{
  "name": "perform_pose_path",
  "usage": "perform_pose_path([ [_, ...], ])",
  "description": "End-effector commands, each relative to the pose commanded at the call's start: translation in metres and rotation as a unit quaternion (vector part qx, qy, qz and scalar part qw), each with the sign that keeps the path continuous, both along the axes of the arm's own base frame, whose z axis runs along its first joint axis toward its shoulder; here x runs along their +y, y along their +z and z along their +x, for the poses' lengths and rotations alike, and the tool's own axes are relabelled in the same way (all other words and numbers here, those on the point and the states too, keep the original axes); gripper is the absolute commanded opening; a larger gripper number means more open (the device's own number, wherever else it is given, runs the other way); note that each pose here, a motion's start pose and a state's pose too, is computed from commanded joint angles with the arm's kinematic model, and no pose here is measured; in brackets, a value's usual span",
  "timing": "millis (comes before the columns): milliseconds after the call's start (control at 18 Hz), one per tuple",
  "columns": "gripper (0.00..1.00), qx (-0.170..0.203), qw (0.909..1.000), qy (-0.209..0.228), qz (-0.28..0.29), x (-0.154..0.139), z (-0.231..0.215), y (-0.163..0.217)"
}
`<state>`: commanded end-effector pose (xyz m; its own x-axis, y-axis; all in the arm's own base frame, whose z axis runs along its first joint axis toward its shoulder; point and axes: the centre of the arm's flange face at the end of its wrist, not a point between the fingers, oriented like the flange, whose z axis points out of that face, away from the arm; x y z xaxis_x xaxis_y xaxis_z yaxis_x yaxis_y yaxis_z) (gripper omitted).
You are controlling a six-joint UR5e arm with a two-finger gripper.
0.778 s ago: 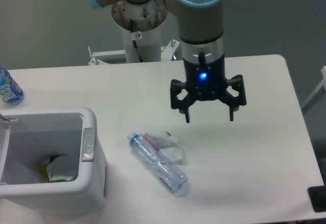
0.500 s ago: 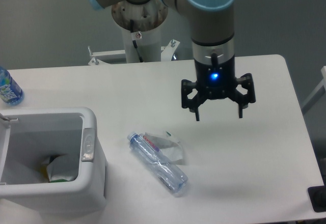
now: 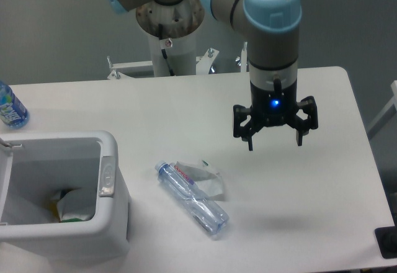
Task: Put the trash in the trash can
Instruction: 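Move the open gripper over the crumpled clear plastic bag and lower it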
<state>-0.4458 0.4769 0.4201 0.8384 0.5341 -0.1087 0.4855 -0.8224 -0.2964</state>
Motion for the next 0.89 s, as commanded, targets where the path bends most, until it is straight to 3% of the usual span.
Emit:
perform_pose_path([
  [556,1.00,-0.093,0.9943,-0.023,-0.047,0.021,0.022,-0.129],
  [889,1.00,-0.115,0.9905,-0.036,-0.066,0.029,0.043,-0.180],
])
